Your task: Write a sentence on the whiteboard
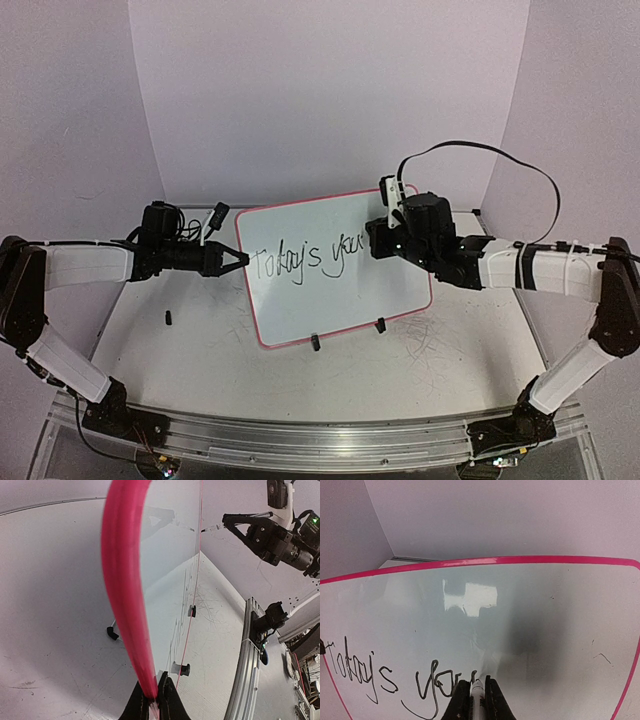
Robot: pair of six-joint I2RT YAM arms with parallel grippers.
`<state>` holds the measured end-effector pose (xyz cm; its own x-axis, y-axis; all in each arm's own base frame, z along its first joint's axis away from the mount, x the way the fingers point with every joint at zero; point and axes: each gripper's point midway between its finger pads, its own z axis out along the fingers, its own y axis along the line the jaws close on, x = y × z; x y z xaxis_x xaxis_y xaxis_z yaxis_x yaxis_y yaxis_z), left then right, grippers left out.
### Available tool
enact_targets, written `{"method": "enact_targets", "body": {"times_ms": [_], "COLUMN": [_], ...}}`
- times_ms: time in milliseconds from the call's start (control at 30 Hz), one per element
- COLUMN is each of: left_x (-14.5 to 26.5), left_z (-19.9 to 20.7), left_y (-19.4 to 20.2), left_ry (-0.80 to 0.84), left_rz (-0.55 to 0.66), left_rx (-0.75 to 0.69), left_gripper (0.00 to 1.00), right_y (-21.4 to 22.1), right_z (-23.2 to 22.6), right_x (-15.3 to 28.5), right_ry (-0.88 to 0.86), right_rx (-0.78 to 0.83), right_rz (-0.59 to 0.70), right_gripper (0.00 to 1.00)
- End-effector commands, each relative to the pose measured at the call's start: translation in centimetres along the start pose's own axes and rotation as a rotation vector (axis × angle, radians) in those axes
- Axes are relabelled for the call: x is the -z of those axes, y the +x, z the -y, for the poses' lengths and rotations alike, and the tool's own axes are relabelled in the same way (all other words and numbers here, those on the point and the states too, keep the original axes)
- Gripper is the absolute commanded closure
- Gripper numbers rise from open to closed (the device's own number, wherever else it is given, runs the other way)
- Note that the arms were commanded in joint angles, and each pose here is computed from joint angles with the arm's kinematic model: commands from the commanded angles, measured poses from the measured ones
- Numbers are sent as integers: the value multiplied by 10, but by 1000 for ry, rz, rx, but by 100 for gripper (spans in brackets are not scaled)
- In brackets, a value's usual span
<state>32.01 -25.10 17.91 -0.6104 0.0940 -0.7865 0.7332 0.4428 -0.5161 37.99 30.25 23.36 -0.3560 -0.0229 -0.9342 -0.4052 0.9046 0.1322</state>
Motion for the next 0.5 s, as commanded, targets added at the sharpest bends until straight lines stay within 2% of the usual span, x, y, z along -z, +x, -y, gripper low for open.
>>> {"method": "enact_targets", "body": {"times_ms": [0,467], "left_x": [-1,-2], "left_z": [-32,-32], "left_y": [4,4], "left_ry": [-169,-167], "left_rz": [-18,-20], "left_rx": [-29,-29], "left_gripper": [100,100], "right_y": [-29,-13], "right_z": [1,8], "right_x": [-2,-8], "right_ry": [16,43], "right_rx": [-11,-13], "right_rz": [75,41], "right_gripper": [100,100]}}
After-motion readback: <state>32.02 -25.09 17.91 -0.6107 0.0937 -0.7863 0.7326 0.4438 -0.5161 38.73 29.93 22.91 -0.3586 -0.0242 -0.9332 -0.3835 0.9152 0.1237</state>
